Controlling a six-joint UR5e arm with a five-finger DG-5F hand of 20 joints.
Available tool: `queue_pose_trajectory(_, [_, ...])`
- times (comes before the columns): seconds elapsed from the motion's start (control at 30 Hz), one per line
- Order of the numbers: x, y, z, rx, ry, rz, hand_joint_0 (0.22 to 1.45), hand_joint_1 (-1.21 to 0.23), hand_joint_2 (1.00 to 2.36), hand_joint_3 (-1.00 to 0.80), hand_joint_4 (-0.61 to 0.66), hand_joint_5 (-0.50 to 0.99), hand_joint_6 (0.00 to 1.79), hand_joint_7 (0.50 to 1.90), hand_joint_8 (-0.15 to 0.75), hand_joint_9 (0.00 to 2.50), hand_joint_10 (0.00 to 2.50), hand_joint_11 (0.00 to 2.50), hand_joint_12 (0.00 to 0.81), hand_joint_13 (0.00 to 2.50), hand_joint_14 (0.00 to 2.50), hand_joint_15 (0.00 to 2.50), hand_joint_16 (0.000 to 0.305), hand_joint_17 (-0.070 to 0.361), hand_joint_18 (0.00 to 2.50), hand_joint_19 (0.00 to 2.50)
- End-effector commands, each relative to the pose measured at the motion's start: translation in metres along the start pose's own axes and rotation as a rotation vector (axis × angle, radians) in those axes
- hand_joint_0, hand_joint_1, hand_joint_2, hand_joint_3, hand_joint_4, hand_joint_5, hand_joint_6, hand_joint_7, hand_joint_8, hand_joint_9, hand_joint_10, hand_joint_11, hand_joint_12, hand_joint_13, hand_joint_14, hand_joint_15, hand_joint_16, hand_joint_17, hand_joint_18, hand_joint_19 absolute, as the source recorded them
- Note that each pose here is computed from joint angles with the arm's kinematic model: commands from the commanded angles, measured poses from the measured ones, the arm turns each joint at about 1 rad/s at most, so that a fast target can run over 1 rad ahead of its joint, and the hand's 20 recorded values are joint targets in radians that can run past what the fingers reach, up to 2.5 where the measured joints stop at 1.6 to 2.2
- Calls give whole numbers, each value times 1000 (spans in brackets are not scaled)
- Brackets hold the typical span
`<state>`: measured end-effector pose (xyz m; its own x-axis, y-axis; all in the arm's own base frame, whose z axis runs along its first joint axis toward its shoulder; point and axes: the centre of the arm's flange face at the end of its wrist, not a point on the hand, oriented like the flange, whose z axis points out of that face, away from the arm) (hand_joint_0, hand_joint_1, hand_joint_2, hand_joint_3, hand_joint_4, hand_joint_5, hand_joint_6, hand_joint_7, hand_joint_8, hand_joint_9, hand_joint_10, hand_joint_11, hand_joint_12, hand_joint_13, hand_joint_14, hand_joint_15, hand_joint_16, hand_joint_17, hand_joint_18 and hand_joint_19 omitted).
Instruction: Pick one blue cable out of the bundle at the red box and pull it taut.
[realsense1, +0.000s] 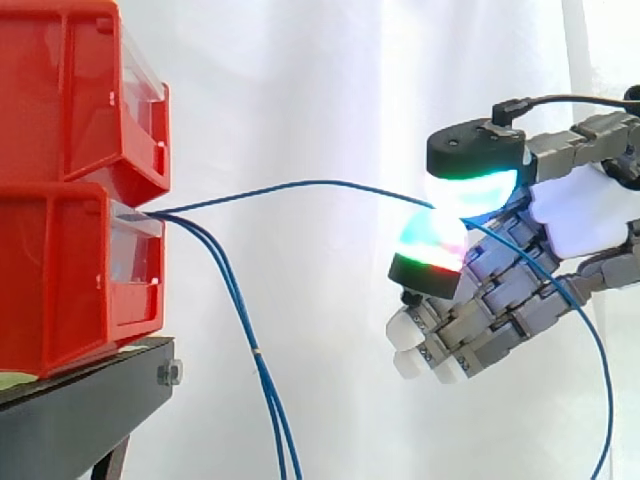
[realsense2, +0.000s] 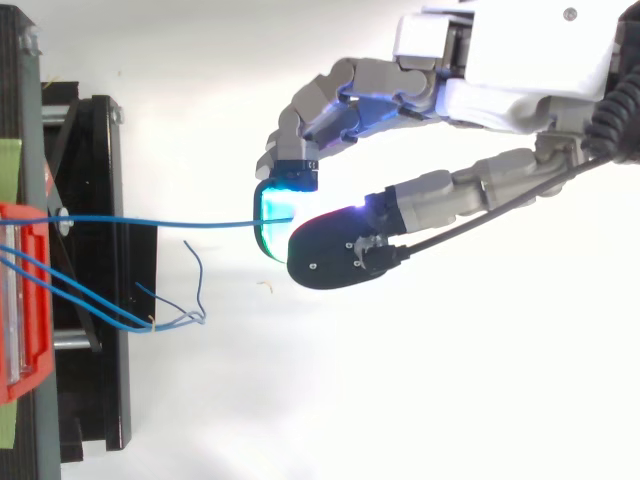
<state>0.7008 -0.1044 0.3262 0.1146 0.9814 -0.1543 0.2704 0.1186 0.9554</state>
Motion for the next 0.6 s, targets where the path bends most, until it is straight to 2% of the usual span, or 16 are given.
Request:
queue_pose_trajectory(0.0, [-1, 0, 0, 0, -1, 0, 648, -807, 1019, -4, 51, -173, 915, 1024, 302, 471, 4, 198, 360, 319, 4, 124, 62, 139, 201, 27])
queue_pose_trajectory(0.57, [1, -1, 0, 1, 1, 0, 638, -803, 1014, -3, 72, -170, 920, 998, 308, 462, 4, 190, 366, 311, 5, 132, 63, 142, 192, 51])
